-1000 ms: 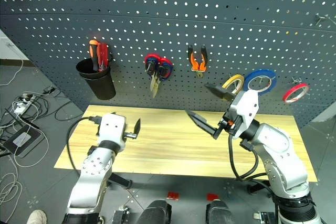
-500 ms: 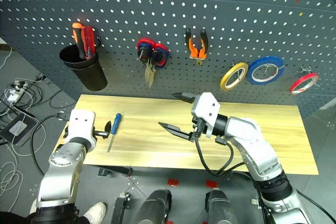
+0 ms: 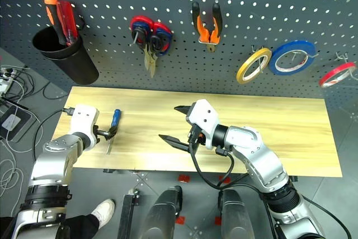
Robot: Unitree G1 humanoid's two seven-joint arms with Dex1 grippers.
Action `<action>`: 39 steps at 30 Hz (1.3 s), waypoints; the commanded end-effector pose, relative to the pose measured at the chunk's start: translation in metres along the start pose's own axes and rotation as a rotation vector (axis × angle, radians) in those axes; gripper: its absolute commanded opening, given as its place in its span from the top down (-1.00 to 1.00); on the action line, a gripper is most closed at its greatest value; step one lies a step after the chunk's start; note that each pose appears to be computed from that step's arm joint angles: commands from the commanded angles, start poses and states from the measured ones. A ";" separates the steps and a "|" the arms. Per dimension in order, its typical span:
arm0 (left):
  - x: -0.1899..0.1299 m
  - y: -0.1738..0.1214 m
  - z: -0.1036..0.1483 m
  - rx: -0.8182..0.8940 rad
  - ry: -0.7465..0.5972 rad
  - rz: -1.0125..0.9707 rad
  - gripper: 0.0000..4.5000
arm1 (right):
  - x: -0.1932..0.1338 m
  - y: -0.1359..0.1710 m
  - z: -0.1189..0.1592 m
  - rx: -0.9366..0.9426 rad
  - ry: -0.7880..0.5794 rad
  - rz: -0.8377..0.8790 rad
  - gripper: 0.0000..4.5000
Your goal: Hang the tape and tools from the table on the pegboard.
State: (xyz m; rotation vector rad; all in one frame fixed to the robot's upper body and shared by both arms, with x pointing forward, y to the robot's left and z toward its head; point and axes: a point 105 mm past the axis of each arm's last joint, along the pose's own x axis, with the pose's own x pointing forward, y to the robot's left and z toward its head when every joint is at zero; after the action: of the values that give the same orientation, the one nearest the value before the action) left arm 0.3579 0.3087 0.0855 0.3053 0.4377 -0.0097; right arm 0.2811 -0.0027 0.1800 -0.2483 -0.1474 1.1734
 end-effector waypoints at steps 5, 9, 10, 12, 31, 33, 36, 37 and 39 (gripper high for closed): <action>0.015 -0.010 0.002 0.013 0.009 -0.121 -0.99 | 0.000 -0.006 0.014 -0.014 -0.034 -0.042 -1.00; 0.019 -0.010 0.009 0.017 0.000 -0.129 -0.63 | -0.001 -0.009 0.014 -0.025 -0.027 -0.054 -1.00; 0.019 -0.010 0.010 0.018 -0.001 -0.130 -0.49 | -0.001 -0.009 0.013 -0.028 -0.025 -0.055 -1.00; 0.019 -0.010 0.011 0.020 -0.002 -0.132 -0.22 | -0.002 -0.011 0.013 -0.028 -0.025 -0.060 -1.00; -0.019 -0.055 0.035 0.158 -0.116 -0.167 0.74 | -0.027 -0.025 0.025 0.015 -0.124 -0.067 -1.00; -0.026 -0.066 0.039 0.165 -0.150 -0.166 0.74 | -0.033 -0.025 0.025 0.026 -0.132 -0.066 -1.00; -0.039 -0.078 0.052 0.174 -0.228 -0.123 0.74 | -0.045 -0.024 0.028 0.040 -0.155 -0.069 -1.00; -0.042 -0.080 0.056 0.172 -0.255 -0.100 0.74 | -0.048 -0.024 0.028 0.047 -0.163 -0.071 -1.00; -0.051 -0.089 0.059 0.159 -0.294 -0.068 0.74 | -0.054 -0.023 0.029 0.067 -0.184 -0.079 -1.00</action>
State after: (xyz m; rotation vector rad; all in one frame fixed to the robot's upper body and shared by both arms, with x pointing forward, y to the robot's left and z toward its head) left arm 0.3350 0.2093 0.1180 0.4076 0.2220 -0.1817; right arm 0.2851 -0.0570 0.2015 -0.0887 -0.2108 1.0939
